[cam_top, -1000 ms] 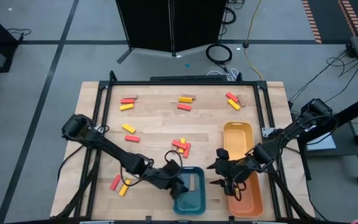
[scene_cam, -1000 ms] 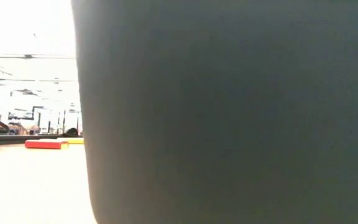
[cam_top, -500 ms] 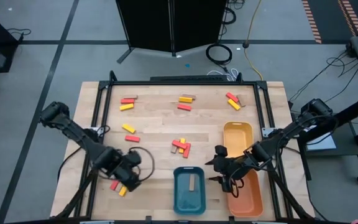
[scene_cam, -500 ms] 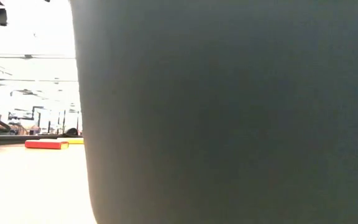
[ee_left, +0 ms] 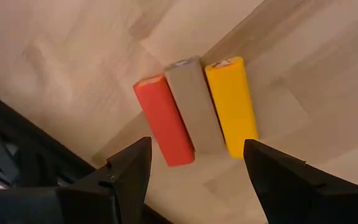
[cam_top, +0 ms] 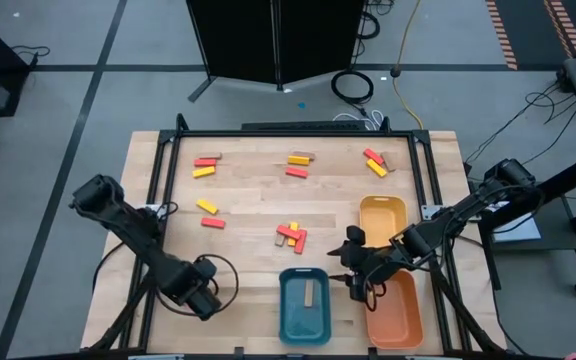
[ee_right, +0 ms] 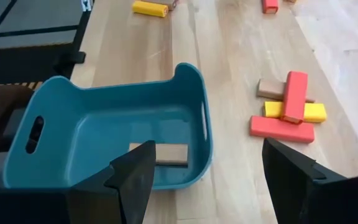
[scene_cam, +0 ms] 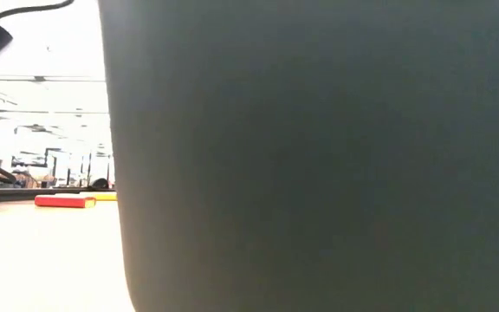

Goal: Sort blocks
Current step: Put the brown block into the blue bin

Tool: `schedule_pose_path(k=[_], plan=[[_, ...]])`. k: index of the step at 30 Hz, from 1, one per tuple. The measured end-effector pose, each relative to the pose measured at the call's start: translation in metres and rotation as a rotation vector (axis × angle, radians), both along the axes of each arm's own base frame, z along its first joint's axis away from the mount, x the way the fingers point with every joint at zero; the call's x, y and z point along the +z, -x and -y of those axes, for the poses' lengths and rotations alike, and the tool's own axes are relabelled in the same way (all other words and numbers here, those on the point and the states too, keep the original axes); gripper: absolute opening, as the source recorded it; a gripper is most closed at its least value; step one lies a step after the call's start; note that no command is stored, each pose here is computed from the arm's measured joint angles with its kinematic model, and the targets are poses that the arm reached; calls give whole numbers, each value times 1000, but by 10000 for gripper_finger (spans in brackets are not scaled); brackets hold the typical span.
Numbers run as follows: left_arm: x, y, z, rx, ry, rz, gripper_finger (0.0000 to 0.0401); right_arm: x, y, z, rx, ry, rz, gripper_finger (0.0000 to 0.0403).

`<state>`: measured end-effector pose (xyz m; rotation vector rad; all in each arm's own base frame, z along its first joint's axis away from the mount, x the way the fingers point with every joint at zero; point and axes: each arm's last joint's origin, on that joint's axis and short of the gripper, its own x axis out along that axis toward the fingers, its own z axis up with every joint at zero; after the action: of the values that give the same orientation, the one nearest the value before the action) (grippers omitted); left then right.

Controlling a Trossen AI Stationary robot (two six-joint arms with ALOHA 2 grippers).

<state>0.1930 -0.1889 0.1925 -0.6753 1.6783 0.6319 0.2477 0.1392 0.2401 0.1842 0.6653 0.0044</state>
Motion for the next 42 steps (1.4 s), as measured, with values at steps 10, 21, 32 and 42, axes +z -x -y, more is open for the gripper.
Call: schedule_pose_path(k=[10,21,32,42], plan=[[-15,3,-5,-12,-43,-19,214,0,0,0,-11,-14,-2,224],[-32,2,-4,70,-8,40,172,0,0,0,-12,-14,-2,224],[-38,7,-8,71,-26,20,170,0,0,0,-11,-14,-2,224],[-38,2,-4,70,6,79,170,0,0,0,-11,-14,-2,224]])
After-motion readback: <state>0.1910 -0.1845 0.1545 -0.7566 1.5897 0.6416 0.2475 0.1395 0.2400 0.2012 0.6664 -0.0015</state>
